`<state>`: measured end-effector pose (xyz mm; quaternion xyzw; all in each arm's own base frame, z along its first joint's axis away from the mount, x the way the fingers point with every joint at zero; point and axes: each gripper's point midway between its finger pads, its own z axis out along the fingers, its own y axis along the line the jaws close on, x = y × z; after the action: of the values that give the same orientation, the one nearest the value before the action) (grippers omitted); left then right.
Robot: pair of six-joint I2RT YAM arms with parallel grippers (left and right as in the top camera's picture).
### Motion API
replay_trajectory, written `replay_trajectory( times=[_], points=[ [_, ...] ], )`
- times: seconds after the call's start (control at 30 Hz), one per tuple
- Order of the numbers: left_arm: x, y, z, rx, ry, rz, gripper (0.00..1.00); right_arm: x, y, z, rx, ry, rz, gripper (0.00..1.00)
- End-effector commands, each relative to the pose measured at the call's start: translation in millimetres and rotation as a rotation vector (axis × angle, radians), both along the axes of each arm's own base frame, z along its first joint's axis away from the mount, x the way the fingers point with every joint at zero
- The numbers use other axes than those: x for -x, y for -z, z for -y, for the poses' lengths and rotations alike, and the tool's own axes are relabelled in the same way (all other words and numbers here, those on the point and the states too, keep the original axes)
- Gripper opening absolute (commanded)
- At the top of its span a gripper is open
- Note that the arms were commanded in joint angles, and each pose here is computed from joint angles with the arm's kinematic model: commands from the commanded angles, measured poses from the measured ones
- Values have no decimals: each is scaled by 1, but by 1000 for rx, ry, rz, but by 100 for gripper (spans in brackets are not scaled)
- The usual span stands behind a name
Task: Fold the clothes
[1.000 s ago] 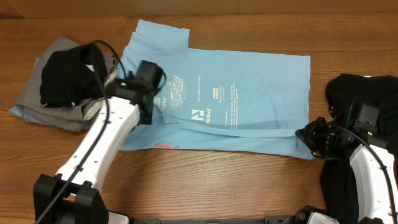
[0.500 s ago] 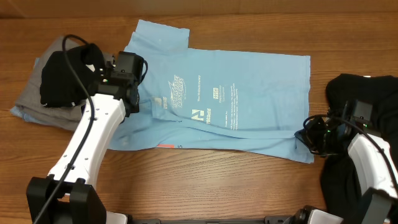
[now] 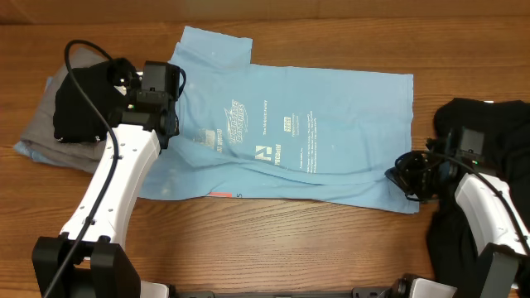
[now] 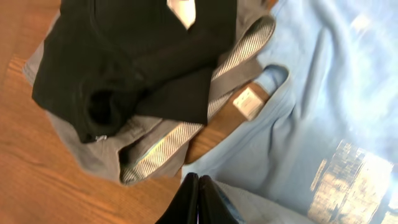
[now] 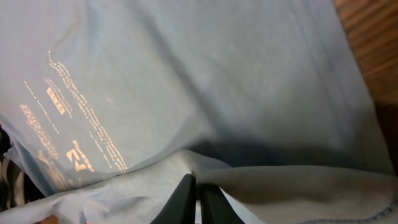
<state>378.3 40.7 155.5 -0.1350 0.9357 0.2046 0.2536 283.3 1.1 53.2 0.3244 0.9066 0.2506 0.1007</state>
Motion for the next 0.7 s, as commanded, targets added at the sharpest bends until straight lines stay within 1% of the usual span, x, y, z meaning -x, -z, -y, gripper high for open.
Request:
replay_trajectory(
  times=[0.0,0.37,0.5,0.6,0.67],
  points=[
    [-9,-12,-5,-13,-29,58,4,-15,-9,4,40,-12,53,7],
    [-31,-27,-16,-19,-55,176,4,-30,-14,7,59,-12,120,9],
    [-34,-29,-19,-15,-64,194,4,-31,-15,8,61,-12,127,9],
    [-34,-28,-21,-11,-68,192,4,-35,-16,9,67,-11,147,7],
    [-33,-27,-21,-14,-58,183,4,-36,-16,10,72,-9,147,7]
  ],
)
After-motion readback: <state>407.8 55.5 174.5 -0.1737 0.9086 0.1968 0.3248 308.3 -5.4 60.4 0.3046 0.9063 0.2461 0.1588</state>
